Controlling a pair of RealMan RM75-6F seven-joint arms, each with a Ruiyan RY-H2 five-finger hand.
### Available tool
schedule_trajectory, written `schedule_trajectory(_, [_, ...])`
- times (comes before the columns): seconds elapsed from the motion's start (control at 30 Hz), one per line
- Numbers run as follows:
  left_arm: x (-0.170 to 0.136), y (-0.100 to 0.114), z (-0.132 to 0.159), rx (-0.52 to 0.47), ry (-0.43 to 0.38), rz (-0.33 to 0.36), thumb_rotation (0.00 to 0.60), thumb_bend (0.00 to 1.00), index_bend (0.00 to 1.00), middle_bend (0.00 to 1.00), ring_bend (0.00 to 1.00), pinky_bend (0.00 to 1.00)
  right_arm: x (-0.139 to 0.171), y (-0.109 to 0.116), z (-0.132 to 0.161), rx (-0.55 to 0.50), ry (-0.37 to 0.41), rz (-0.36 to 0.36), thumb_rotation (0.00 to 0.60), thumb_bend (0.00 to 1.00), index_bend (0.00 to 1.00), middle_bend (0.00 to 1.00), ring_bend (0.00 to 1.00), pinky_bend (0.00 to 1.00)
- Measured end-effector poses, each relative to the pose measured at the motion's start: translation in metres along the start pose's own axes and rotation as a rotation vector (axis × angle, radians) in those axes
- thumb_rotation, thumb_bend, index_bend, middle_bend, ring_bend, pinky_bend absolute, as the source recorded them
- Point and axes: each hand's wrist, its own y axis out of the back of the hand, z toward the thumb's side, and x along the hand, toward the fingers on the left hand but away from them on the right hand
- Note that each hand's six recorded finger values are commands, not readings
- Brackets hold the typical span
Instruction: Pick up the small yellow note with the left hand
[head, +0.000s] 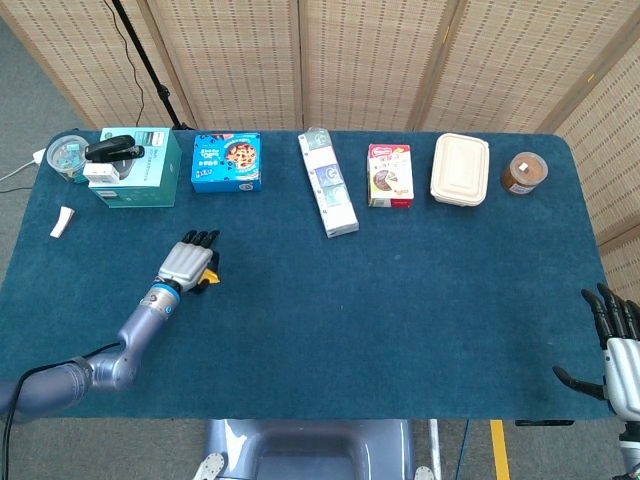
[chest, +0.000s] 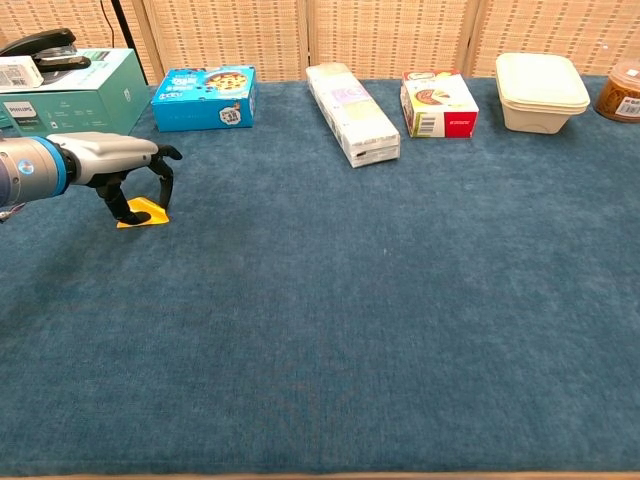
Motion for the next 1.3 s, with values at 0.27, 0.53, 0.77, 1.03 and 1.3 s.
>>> schedule_trajectory(0.27, [0.001, 0.0, 0.001, 0.007, 0.004, 0.004, 0.6, 0.42, 0.54, 0.0, 0.0, 0.0, 0.0, 0.001, -0.001, -0.003, 0.0, 0.0, 0.6, 0.0, 0.0, 0.0, 0.0, 0.0])
schedule_trajectory(0.53, [0.001, -0.002, -0.001, 0.015, 0.015, 0.009, 0.6, 0.45, 0.59, 0.0, 0.0, 0.0, 0.0, 0.001, 0.0, -0.004, 0.001, -0.001, 0.6, 0.0, 0.0, 0.0, 0.0, 0.0])
schedule_trajectory(0.77, [0.002, 0.0, 0.0, 0.016, 0.013, 0.015, 0.6, 0.46, 0.6, 0.0, 0.0, 0.0, 0.0, 0.001, 0.0, -0.005, 0.001, 0.0, 0.6, 0.0, 0.0, 0.0, 0.0, 0.0])
schedule_trajectory(1.03, [-0.002, 0.0, -0.003, 0.013, 0.012, 0.02, 0.6, 0.46, 0.61, 0.0, 0.0, 0.0, 0.0, 0.003, -0.001, -0.013, 0.001, -0.002, 0.6, 0.0, 0.0, 0.0, 0.0, 0.0])
schedule_trajectory(1.3, [-0.015, 0.003, -0.017, -0.007, 0.01, 0.04, 0.6, 0.46, 0.61, 0.0, 0.0, 0.0, 0.001, 0.003, 0.0, -0.02, 0.004, 0.001, 0.6, 0.0, 0.0, 0.0, 0.0, 0.0])
